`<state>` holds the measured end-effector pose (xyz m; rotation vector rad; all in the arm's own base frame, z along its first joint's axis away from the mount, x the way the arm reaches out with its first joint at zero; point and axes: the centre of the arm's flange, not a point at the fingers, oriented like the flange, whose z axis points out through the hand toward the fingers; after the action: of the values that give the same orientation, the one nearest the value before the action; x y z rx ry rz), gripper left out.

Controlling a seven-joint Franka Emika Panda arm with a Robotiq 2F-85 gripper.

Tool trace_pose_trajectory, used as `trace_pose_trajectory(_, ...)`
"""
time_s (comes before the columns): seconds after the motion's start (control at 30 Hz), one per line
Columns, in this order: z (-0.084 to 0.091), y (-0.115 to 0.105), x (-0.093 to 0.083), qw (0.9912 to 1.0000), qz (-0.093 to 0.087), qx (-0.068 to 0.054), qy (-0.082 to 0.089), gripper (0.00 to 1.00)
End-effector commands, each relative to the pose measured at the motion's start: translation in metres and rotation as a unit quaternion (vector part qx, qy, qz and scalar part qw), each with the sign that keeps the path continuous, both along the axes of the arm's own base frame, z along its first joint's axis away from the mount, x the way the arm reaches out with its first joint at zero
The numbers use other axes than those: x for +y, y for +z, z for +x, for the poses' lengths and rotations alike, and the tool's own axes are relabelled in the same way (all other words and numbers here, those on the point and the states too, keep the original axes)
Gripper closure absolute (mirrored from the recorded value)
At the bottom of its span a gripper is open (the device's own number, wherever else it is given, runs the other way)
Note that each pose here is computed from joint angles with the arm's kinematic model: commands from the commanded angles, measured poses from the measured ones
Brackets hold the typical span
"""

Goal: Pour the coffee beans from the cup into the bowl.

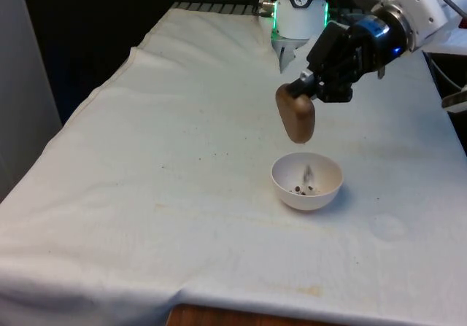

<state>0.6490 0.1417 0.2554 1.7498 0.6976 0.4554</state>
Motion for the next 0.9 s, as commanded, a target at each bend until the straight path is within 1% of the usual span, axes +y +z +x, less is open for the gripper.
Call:
trace_pose_trajectory(0.0,-0.002,0.000,0.002,0.99997,-0.004,-0.004,0.005,1.00)
trace_pose_trajectory(0.13,-0.004,-0.001,0.003,0.99982,-0.013,-0.010,0.009,1.00)
trace_pose_trajectory(0.17,-0.004,-0.003,0.003,0.99989,-0.011,-0.008,0.005,1.00)
trace_pose_trajectory(0.27,-0.007,-0.003,0.006,0.99951,-0.023,-0.015,0.014,1.00)
trace_pose_trajectory(0.43,-0.009,-0.005,0.008,0.99888,-0.038,-0.020,0.021,1.00)
trace_pose_trajectory(0.47,-0.008,-0.005,0.007,0.99905,-0.036,-0.017,0.018,1.00)
trace_pose_trajectory(0.5,-0.009,-0.005,0.009,0.99858,-0.043,-0.023,0.023,1.00)
trace_pose_trajectory(0.73,-0.011,-0.006,0.011,0.99725,-0.061,-0.034,0.026,1.00)
trace_pose_trajectory(0.77,-0.011,-0.006,0.010,0.99761,-0.058,-0.030,0.023,1.00)
trace_pose_trajectory(0.83,-0.011,-0.006,0.013,0.99644,-0.069,-0.039,0.029,1.00)
trace_pose_trajectory(0.87,-0.012,-0.007,0.014,0.99618,-0.072,-0.039,0.029,1.00)
